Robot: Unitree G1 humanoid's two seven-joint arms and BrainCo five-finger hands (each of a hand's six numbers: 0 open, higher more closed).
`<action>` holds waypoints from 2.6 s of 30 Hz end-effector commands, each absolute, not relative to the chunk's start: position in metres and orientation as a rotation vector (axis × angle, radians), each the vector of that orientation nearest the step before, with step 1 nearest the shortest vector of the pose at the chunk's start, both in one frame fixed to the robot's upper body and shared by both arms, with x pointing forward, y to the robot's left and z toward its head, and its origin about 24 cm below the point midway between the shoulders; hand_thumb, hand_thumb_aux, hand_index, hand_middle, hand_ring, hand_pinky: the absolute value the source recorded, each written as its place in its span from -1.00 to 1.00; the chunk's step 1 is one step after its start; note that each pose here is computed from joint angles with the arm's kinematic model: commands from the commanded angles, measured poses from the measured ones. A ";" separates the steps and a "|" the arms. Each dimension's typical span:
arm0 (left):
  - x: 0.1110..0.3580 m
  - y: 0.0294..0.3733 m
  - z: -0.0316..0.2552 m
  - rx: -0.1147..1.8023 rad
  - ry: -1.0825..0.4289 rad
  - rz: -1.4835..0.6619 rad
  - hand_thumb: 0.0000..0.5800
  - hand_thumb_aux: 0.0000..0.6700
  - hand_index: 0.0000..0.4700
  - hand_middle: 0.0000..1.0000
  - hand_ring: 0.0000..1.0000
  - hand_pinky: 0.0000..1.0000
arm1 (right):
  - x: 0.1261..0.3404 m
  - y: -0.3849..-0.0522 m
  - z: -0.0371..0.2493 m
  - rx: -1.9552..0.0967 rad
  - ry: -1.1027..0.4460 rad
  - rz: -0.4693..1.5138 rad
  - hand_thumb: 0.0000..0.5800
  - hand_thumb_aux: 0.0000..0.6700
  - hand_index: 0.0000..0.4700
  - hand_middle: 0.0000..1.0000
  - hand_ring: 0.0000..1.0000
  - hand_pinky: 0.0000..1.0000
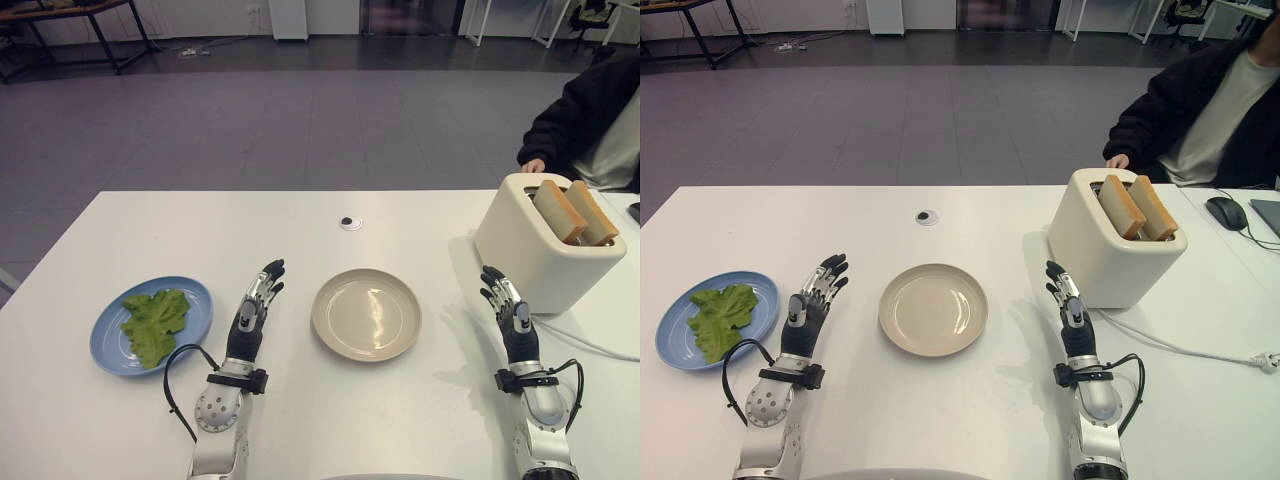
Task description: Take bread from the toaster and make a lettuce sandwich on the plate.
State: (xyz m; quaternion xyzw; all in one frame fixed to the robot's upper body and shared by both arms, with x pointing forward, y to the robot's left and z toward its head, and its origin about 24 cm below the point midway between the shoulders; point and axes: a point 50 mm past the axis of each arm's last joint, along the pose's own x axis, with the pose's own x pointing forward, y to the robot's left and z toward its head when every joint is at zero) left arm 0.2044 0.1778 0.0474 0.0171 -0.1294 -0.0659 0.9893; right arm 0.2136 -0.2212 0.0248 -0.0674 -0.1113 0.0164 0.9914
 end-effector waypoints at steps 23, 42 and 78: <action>0.201 0.176 0.044 0.038 -0.253 -0.119 -1.00 -1.00 -1.00 -1.00 -1.00 -1.00 | 0.235 -0.285 0.193 -0.442 -0.657 -0.293 -1.00 -1.00 -1.00 -1.00 -1.00 -1.00; 0.198 0.176 0.045 0.026 -0.266 -0.104 -1.00 -1.00 -1.00 -1.00 -1.00 -1.00 | 0.263 -0.373 0.108 -0.971 0.044 -0.367 -0.09 -0.47 -0.47 -1.00 -1.00 -1.00; 0.202 0.173 0.046 0.023 -0.272 -0.115 -1.00 -1.00 -1.00 -1.00 -1.00 -1.00 | 0.231 -0.265 0.239 -0.351 -0.869 -0.105 1.00 1.00 1.00 -1.00 -1.00 -1.00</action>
